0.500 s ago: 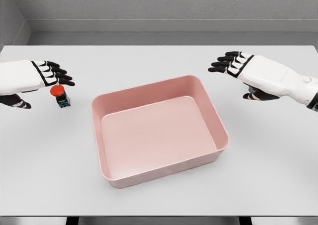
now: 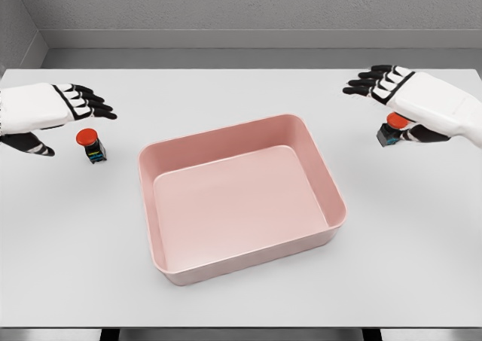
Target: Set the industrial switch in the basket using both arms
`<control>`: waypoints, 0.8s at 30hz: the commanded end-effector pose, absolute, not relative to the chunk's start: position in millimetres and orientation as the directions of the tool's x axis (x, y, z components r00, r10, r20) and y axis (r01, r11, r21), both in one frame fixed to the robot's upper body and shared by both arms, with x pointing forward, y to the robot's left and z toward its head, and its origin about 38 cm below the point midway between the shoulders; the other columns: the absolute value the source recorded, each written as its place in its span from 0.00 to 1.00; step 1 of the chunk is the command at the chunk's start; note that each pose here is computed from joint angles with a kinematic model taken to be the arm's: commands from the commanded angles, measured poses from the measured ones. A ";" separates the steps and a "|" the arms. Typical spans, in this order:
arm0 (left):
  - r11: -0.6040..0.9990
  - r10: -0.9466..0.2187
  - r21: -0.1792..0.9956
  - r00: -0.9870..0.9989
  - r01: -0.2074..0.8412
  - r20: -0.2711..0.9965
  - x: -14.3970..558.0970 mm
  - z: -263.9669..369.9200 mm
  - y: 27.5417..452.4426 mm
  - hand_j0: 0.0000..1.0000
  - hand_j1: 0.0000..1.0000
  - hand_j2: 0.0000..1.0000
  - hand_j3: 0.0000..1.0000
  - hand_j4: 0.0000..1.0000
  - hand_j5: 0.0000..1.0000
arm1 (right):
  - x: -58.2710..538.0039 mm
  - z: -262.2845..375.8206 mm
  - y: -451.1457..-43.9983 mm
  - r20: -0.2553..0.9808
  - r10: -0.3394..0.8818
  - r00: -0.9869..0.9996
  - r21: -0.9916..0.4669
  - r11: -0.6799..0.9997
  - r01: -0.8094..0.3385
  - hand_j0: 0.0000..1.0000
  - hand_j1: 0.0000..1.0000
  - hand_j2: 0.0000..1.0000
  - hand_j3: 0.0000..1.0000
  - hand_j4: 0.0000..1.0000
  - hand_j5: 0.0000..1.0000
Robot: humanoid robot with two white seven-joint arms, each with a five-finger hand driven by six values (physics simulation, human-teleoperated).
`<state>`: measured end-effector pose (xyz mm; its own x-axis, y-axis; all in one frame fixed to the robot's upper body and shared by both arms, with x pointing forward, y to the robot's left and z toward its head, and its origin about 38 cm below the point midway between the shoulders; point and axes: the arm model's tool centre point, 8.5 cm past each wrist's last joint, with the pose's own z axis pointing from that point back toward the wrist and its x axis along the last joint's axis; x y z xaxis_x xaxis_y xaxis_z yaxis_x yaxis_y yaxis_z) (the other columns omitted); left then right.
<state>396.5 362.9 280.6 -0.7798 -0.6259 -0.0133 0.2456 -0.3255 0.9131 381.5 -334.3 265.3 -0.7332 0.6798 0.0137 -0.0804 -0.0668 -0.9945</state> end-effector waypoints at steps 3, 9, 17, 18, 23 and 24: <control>-0.308 -0.642 0.908 -0.766 0.285 0.024 404.5 263.7 361.8 1.00 1.00 1.00 1.00 1.00 1.00 | 390.8 252.4 -368.0 0.064 0.747 -0.662 -0.989 -0.042 -0.143 1.00 1.00 1.00 1.00 1.00 1.00; -0.348 -0.727 0.871 -0.686 0.346 -0.018 428.0 237.8 387.6 1.00 1.00 1.00 1.00 1.00 1.00 | 395.7 230.4 -410.8 0.130 0.820 -0.558 -0.975 0.003 -0.222 1.00 1.00 1.00 1.00 1.00 1.00; -0.375 -0.698 0.864 -0.716 0.337 -0.024 435.3 220.8 365.2 1.00 1.00 1.00 1.00 1.00 1.00 | 409.8 195.7 -417.0 0.178 0.836 -0.519 -0.932 -0.025 -0.361 1.00 1.00 1.00 1.00 1.00 1.00; -0.385 -0.695 0.860 -0.718 0.336 -0.032 435.0 218.8 364.9 1.00 1.00 1.00 1.00 1.00 1.00 | 415.8 195.3 -415.9 0.168 0.839 -0.518 -0.930 -0.040 -0.365 1.00 1.00 1.00 1.00 1.00 1.00; -0.392 -0.706 0.848 -0.708 0.356 -0.029 434.1 212.1 371.1 1.00 1.00 1.00 1.00 1.00 1.00 | 432.2 181.6 -409.7 0.193 0.839 -0.510 -0.911 -0.040 -0.411 1.00 1.00 1.00 1.00 1.00 1.00; -0.390 -0.716 0.847 -0.698 0.362 -0.031 435.5 211.4 375.7 1.00 1.00 1.00 1.00 1.00 1.00 | 435.9 178.6 -408.2 0.202 0.839 -0.506 -0.907 -0.034 -0.419 1.00 1.00 1.00 1.00 1.00 1.00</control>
